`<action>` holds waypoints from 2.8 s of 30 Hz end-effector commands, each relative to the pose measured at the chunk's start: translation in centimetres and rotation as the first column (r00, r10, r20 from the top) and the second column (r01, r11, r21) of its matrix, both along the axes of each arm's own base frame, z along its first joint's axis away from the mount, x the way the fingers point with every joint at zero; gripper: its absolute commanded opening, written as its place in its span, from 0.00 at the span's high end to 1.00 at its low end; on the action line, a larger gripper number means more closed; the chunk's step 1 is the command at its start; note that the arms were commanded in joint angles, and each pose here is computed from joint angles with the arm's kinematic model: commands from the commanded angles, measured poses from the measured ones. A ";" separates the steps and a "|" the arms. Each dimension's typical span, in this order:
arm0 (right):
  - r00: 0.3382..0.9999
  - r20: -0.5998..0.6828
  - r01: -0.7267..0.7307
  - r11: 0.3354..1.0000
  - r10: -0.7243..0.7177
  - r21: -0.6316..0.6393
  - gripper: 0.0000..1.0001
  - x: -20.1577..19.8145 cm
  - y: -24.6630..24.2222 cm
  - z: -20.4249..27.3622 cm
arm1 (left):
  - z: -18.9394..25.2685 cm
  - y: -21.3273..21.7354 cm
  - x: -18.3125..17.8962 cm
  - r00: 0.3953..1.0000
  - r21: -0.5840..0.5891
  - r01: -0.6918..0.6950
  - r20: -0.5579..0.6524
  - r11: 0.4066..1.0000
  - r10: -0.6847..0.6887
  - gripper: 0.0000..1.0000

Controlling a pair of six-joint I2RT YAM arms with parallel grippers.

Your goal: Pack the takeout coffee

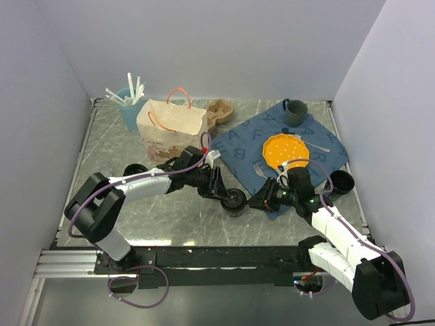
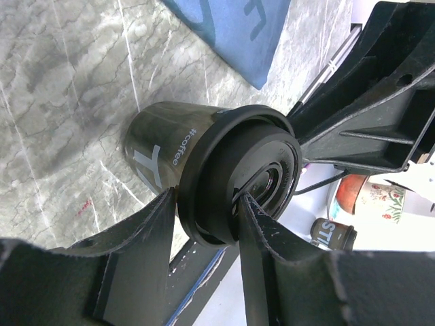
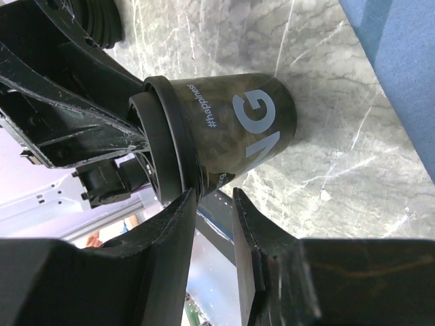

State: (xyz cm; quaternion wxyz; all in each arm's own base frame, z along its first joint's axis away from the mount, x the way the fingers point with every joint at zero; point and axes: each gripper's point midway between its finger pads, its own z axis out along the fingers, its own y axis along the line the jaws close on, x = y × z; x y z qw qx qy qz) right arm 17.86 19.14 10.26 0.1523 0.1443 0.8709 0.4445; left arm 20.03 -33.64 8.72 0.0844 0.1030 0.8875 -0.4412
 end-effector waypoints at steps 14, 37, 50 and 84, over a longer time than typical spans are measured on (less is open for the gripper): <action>0.994 0.111 0.017 0.999 -0.013 -0.037 0.63 1.2 -0.2 2.6 | -10.2 7.2 -3.6 0.989 0.446 -0.012 -0.129 0.895 0.077 0.57; 0.998 0.043 0.040 0.999 -0.040 0.001 0.71 0.6 0.3 -1.3 | -10.8 7.4 -4.0 0.985 0.463 -0.001 -0.154 0.887 0.081 0.58; 0.998 0.040 0.040 0.999 -0.041 0.022 0.81 -1.9 -0.8 -6.9 | -11.8 8.4 -5.0 0.978 0.494 0.012 -0.186 0.870 0.092 0.58; 0.982 0.162 -0.080 0.993 0.093 -0.084 0.65 4.1 0.2 1.0 | -10.2 7.4 -2.7 0.991 0.502 0.008 -0.117 0.865 0.058 0.57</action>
